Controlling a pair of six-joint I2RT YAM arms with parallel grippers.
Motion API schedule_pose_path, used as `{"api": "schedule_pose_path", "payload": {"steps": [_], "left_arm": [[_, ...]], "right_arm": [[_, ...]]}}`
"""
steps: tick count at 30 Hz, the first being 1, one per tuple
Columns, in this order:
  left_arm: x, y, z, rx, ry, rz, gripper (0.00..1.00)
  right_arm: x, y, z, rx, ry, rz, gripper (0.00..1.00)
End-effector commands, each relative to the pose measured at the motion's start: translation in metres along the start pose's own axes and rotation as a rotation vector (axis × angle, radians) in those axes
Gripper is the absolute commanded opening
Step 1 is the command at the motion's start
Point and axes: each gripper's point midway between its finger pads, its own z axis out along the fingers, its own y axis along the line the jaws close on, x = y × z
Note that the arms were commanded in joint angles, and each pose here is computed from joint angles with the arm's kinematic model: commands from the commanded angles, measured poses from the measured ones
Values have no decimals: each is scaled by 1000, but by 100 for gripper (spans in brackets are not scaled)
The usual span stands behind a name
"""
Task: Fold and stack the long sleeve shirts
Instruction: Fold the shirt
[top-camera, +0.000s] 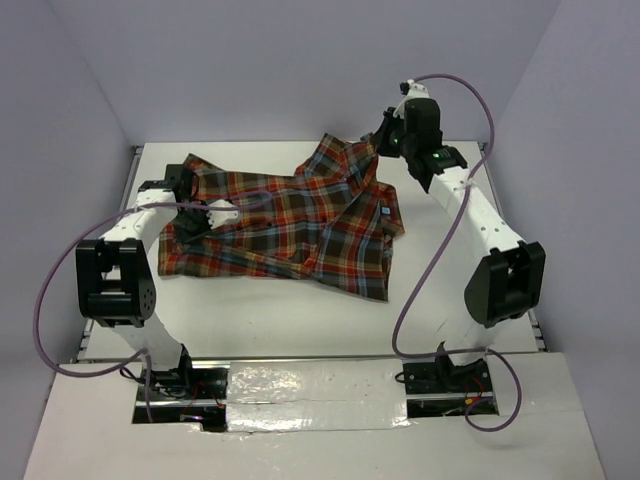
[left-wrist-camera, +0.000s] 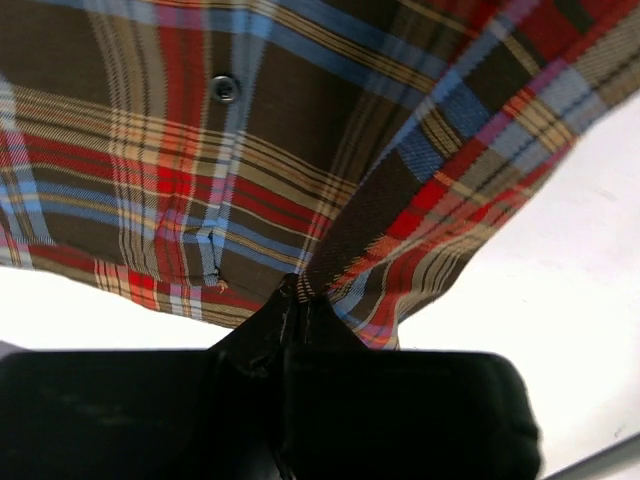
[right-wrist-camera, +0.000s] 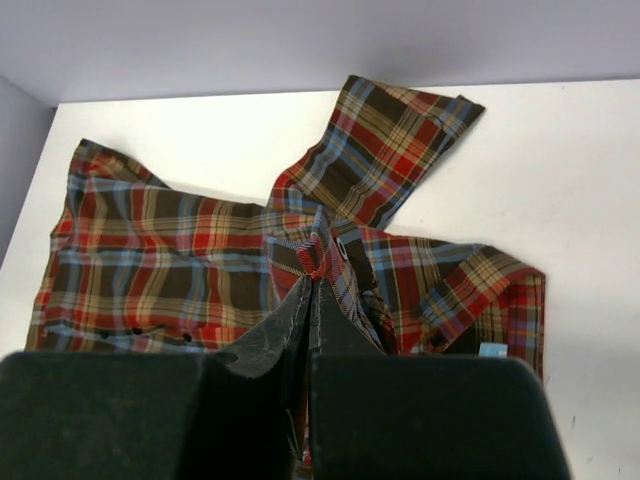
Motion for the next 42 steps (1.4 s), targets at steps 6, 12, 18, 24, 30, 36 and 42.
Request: {"api": "schedule_pose_path", "payload": {"steps": [6,12,18,24,30,36,42], "left_arm": [[1,5,12,35,-4,-33,4],[9,15,23,3,23,-74,7],[11,27,24,-47,40,-162,10],[15,21,29,-50,45,-216,9],[15,20,33,-50,41,-240,9],[16,24,36,-65,51,-256,9],[21,33,36,-112,76,-310,14]], "right_arm": [[-80,26,7,4,-190,-65,0],[-67,37,38,-9,-149,-112,0],[-79,41,63,13,-179,-134,0],[-90,40,79,49,-195,-163,0],[-133,55,63,25,-319,-170,0],[-122,76,72,-30,-318,-188,0],[-92,69,99,-11,-253,-208,0]]}}
